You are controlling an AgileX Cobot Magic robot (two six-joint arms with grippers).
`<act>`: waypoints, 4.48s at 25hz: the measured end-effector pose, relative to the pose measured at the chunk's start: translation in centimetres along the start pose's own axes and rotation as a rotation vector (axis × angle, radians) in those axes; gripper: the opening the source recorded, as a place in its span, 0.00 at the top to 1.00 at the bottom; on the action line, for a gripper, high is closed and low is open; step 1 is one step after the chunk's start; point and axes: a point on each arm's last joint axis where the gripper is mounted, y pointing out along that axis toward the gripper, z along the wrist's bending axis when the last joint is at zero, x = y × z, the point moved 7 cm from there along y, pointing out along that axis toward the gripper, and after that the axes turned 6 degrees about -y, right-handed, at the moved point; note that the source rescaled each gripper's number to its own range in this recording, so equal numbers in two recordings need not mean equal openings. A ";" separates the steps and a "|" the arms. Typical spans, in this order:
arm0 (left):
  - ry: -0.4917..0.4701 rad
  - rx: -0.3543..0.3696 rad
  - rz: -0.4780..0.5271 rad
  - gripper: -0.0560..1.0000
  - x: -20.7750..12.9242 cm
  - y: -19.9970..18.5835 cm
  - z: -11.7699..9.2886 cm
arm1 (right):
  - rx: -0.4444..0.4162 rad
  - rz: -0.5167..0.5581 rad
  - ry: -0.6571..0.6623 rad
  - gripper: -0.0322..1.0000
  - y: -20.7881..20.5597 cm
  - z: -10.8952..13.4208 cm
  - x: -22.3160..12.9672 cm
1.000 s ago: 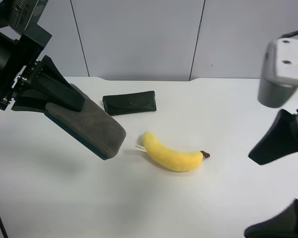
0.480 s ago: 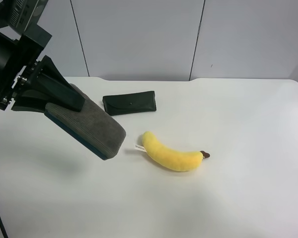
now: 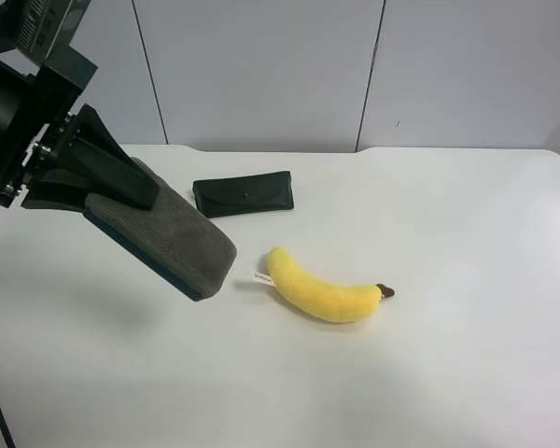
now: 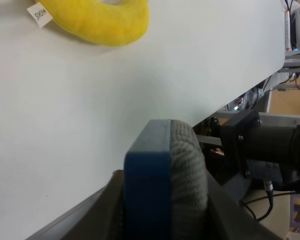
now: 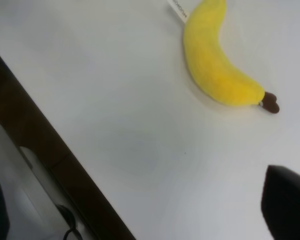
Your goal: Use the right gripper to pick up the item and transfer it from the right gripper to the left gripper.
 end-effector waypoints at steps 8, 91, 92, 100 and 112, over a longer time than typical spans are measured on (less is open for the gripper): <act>0.000 0.001 -0.012 0.92 0.2 0.0 0.0 | -0.028 0.003 0.028 0.01 0.0 -0.3 0.0; 0.173 0.456 -0.291 0.00 10.9 -0.9 17.4 | -0.624 -0.156 0.407 0.01 -3.7 -3.5 -1.7; 0.193 0.445 -0.307 0.00 10.7 -1.7 16.3 | -0.624 -0.156 0.407 0.01 -3.7 -3.5 -1.7; 0.370 0.347 -0.436 0.00 5.9 -8.8 6.5 | -0.624 -0.156 0.407 0.01 -3.7 -3.5 -1.7; 0.391 0.491 -0.682 0.00 -5.5 -17.1 1.3 | -0.624 -0.156 0.407 0.01 -3.7 -3.5 -1.7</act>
